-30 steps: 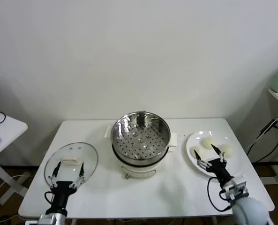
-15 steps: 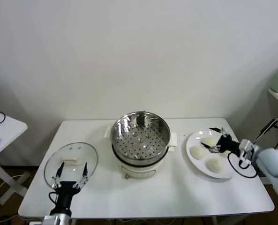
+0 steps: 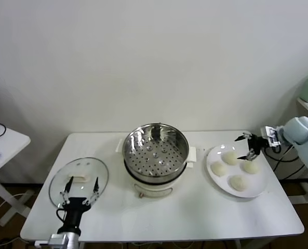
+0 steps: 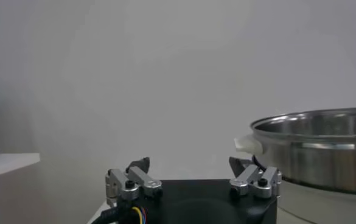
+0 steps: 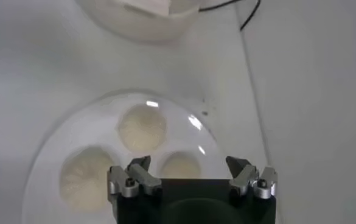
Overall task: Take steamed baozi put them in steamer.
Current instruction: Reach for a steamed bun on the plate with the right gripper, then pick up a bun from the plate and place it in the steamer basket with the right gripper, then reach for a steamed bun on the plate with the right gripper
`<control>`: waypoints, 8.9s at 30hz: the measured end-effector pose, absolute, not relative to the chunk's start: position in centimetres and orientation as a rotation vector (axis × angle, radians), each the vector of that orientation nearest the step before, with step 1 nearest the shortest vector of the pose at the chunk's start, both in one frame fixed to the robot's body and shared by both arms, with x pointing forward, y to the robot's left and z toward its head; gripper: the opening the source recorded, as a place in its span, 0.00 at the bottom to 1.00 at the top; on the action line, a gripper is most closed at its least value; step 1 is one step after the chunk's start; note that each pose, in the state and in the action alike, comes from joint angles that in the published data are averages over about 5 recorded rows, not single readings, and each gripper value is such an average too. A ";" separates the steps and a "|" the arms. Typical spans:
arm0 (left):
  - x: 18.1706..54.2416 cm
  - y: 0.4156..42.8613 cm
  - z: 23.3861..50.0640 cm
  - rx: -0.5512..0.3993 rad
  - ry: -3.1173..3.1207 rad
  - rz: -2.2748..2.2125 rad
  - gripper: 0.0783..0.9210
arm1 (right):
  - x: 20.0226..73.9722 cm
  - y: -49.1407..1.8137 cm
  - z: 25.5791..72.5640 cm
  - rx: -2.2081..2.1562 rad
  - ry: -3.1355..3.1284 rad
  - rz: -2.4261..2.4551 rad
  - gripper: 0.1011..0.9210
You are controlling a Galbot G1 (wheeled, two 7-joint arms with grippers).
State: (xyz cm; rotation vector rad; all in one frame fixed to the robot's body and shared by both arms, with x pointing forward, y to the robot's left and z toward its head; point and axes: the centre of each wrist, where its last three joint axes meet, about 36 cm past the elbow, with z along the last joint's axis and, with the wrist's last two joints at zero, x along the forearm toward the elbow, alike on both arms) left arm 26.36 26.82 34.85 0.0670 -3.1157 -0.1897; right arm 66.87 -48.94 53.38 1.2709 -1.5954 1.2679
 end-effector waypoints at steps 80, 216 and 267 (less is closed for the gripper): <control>26.3 28.1 34.6 0.146 -3.058 -0.175 0.88 | 72.3 -42.8 45.3 1.197 -1.322 1.417 0.73; 25.7 27.0 35.0 0.187 -3.026 -0.120 0.88 | 67.2 -37.0 61.8 1.498 -1.270 1.460 0.88; 25.2 27.4 34.3 0.249 -2.997 -0.132 0.88 | 70.0 -39.2 44.1 1.335 -1.424 1.125 0.79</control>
